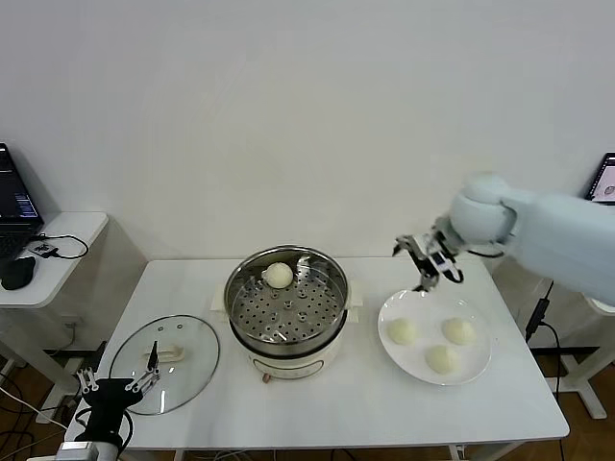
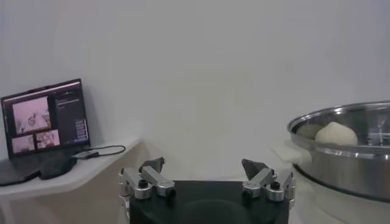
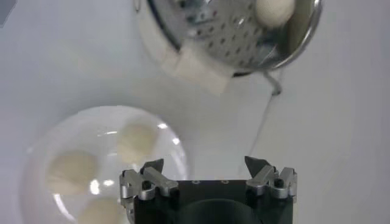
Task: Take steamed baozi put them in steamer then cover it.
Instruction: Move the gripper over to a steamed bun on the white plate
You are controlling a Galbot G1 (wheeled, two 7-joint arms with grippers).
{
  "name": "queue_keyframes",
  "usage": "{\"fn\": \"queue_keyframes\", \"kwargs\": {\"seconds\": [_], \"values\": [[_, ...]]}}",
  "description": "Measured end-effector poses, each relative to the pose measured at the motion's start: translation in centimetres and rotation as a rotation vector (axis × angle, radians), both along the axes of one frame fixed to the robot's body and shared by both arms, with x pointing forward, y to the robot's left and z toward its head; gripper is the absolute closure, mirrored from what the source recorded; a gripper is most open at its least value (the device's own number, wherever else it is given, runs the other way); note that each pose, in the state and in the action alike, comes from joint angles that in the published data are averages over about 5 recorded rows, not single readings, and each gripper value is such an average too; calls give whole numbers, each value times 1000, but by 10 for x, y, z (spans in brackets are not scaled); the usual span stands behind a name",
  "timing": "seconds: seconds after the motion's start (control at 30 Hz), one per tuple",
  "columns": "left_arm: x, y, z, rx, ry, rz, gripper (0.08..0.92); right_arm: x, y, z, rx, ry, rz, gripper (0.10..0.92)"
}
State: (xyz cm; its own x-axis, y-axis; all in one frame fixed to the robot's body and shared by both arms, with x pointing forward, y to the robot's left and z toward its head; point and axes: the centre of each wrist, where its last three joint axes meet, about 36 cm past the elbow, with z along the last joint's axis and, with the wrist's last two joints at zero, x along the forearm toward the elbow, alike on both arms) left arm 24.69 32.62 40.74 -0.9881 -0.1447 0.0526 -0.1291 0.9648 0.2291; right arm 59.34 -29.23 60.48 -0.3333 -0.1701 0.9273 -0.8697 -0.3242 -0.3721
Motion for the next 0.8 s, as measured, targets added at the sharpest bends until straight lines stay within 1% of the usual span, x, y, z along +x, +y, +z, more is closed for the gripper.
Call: {"fn": "queue_keyframes", "kwargs": {"seconds": [0.3,0.53,0.8], "values": [[-1,8,-4,22,14,18,177,5,-15,-52,-3,45,-73,199],[-1,10,-5,25,17,26,177,9,-12,-88,-1,84,-99,200],[-1,11,-6,26,19,29,177,13,-1,-119,10,110,-114,200]]}}
